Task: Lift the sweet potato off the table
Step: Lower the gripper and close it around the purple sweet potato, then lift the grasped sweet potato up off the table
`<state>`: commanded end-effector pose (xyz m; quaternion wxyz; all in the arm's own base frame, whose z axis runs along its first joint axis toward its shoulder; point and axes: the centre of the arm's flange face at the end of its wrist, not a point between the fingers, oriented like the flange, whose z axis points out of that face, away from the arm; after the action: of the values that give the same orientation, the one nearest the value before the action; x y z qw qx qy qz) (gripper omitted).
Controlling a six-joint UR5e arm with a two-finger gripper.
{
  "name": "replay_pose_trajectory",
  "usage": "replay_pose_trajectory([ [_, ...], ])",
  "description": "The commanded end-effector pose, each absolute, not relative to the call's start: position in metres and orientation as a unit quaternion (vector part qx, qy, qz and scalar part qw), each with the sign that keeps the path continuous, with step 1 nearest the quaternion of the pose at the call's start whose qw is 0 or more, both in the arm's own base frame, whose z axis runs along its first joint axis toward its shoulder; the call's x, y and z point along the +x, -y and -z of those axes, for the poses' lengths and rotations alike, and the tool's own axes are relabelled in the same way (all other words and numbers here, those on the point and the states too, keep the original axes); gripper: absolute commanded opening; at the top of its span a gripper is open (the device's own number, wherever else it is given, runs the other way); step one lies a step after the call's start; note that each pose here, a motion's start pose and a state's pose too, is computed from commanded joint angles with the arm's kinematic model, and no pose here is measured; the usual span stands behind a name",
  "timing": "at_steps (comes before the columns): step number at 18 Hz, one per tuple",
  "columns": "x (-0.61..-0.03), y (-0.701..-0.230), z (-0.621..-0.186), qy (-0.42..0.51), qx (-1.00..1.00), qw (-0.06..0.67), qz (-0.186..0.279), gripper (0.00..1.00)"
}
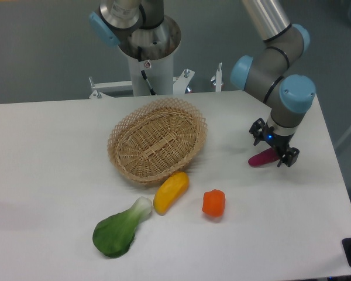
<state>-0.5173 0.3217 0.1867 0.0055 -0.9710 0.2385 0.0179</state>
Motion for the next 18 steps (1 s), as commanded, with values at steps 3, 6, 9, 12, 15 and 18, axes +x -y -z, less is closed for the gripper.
replay_pose_trajectory([
  [3,-0.511,-0.325,-0.182,-0.243,-0.97,0.006,-0.02,0.82],
  [6,-0.51,-0.327,-0.183,-0.242,-0.97,0.006,-0.021,0.65],
  [9,-0.511,-0.326,-0.185,-0.238,-0.971,0.006,-0.022,0.5],
  [12,-0.515,-0.328,-0.194,-0.228,-0.973,0.008,-0.031,0.39],
  [15,-0.519,-0.329,-0.206,-0.228,-0.973,0.011,-0.042,0.38],
  [18,-0.527,-0.33,-0.225,-0.223,-0.973,0.014,-0.059,0.38],
])
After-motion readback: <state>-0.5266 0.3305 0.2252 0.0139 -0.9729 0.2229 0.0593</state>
